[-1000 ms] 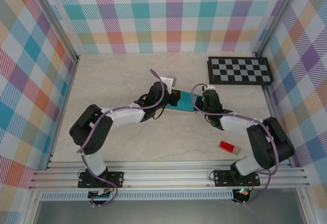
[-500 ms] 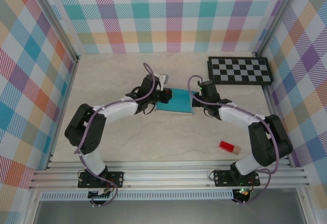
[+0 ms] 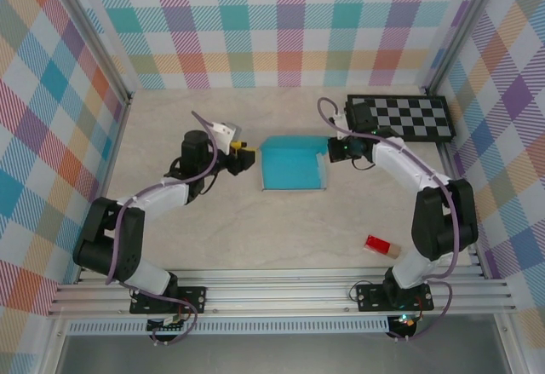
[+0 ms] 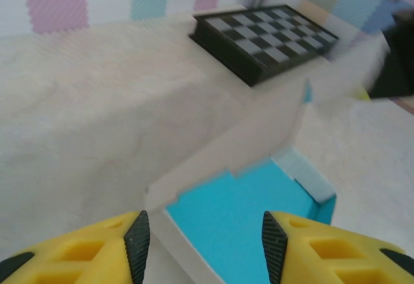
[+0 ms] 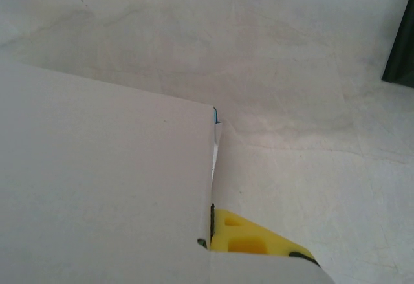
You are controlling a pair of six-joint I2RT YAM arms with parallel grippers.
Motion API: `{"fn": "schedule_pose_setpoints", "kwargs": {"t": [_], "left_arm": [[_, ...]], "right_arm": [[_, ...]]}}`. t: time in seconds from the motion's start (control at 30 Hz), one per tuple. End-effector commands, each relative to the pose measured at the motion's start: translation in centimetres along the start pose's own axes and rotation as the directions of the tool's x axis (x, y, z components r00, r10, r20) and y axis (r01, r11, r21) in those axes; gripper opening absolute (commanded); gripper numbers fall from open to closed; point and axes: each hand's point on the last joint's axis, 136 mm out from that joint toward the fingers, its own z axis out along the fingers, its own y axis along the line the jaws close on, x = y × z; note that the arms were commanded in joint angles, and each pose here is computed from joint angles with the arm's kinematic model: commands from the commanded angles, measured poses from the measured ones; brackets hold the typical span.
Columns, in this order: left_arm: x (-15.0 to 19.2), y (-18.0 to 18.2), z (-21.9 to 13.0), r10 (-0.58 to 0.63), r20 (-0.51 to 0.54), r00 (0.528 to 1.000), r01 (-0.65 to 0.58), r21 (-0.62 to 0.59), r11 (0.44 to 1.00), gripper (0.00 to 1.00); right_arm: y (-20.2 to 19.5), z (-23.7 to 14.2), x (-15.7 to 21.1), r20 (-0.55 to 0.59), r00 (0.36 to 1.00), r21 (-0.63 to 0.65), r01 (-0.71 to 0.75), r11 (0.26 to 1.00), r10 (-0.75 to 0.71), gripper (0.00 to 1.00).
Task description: Fold the paper box
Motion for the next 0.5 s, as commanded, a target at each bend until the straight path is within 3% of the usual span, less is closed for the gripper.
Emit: {"fn": "schedule_pose_setpoints", "kwargs": {"t": [0.0,0.2,0.47], "left_arm": [[-3.2,-3.2,-1.3,0.158,0.138,0.978,-0.173,0.108,0.979,0.54],[-3.8,-3.5,-0.8,0.26,0.113,0.959,-0.263,0.009,0.965,0.57],[-3.3,-6.1,0.6,0.272,0.053,0.961,-0.277,0.126,0.953,0.52]], "right_arm": [[0.5,-1.2,1.7,-0.113,0.993,-0.043,0.035,0.998,-0.04,0.0],[0.6,-2.1,1.1,-0.092,0.994,-0.043,0.048,0.998,-0.051,0.0],[0.9,-2.3,0.2,-0.083,0.996,-0.056,0.015,0.998,-0.02,0.0]]}}
